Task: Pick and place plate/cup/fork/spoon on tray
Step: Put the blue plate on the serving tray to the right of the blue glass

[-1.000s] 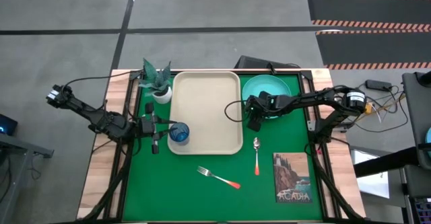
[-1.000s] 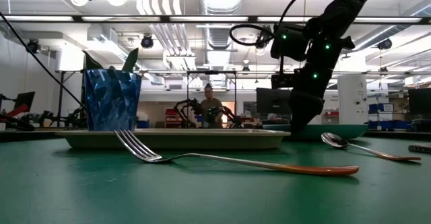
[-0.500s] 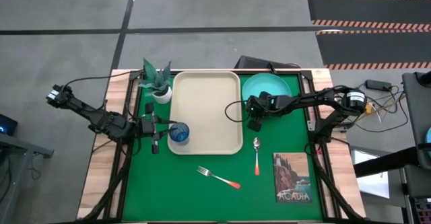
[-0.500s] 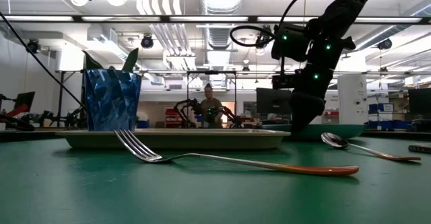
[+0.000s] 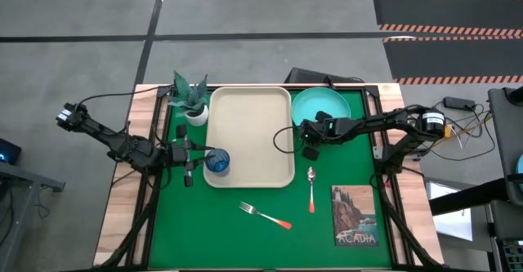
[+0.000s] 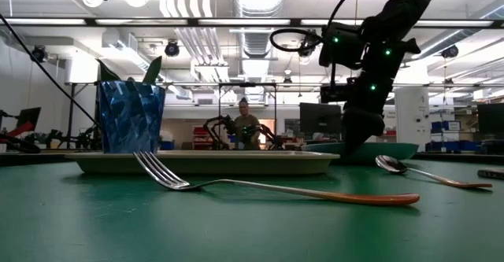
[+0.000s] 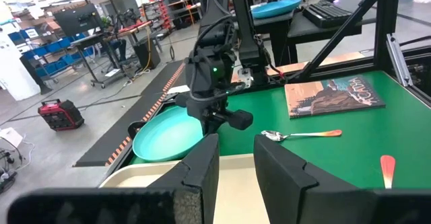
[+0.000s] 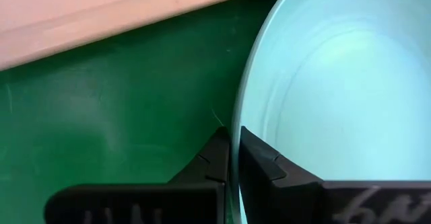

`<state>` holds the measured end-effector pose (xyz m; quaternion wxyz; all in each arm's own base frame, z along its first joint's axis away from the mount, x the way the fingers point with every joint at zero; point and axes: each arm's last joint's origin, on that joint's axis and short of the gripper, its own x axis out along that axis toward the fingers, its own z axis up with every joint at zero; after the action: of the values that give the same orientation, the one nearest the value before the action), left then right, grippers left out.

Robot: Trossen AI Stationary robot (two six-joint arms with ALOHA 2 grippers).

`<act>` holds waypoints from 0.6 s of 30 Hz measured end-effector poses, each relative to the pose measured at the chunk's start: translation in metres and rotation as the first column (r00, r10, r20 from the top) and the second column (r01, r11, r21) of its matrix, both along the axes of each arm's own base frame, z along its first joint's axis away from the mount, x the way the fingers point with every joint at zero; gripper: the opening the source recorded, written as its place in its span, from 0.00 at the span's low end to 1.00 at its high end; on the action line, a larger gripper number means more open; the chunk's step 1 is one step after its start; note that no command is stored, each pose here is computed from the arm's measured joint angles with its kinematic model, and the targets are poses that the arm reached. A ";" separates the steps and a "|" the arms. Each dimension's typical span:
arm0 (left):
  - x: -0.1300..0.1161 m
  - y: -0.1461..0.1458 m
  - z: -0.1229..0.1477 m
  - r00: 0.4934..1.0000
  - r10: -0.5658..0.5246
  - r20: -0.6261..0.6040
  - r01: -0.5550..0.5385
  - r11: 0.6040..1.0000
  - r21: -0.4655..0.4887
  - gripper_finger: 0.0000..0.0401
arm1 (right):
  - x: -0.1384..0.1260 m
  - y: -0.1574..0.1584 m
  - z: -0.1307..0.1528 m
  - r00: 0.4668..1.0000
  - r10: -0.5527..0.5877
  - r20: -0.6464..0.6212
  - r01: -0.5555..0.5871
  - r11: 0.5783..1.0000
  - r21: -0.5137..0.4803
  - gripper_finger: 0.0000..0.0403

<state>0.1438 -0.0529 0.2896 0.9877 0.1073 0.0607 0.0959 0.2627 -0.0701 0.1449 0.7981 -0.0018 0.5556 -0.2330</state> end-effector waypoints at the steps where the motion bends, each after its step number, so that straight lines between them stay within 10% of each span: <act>1: 0.000 0.000 0.000 1.000 0.000 0.000 0.000 1.000 0.000 0.20 | 0.000 0.002 0.000 1.000 0.003 -0.005 -0.003 1.000 -0.008 0.02; 18: 0.000 0.000 0.000 1.000 0.000 0.000 0.000 1.000 -0.001 0.20 | -0.004 0.011 0.038 0.995 0.053 0.089 -0.045 0.995 -0.087 0.02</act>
<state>0.1438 -0.0530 0.2896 0.9877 0.1070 0.0608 0.0960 0.2588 -0.0595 0.1828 0.8272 -0.0390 0.5081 -0.2366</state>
